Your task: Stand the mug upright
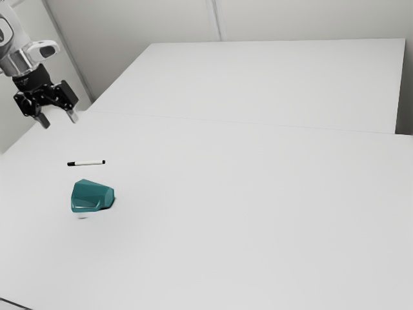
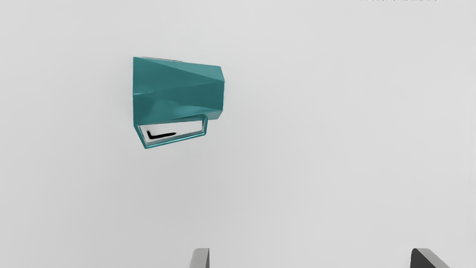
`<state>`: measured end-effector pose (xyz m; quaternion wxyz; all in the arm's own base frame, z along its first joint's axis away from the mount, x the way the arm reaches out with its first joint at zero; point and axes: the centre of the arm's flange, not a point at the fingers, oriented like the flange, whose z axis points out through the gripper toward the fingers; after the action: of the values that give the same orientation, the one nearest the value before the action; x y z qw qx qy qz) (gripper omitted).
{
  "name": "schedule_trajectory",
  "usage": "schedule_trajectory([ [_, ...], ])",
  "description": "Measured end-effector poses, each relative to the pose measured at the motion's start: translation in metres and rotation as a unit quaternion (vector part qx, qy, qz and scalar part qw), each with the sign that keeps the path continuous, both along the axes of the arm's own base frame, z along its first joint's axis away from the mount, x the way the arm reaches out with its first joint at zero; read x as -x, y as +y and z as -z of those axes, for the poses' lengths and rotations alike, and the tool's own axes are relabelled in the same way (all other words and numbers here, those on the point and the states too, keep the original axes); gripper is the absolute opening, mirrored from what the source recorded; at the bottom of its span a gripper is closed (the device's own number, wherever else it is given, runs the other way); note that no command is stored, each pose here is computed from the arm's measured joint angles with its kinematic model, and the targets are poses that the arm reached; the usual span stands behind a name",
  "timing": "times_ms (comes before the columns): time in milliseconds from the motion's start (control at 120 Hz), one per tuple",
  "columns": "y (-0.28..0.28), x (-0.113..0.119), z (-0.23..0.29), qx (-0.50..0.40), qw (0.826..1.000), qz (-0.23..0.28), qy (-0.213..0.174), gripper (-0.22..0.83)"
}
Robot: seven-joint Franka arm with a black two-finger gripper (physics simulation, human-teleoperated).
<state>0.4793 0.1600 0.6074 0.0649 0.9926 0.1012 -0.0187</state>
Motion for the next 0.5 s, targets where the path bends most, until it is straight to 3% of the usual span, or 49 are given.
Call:
schedule_trajectory([
  [208, 0.039, 0.018, 0.044, 0.049, 0.999, -0.009, -0.014, 0.60],
  [500, 0.084, 0.039, 0.098, 0.107, 0.992, -0.018, -0.065, 0.60],
])
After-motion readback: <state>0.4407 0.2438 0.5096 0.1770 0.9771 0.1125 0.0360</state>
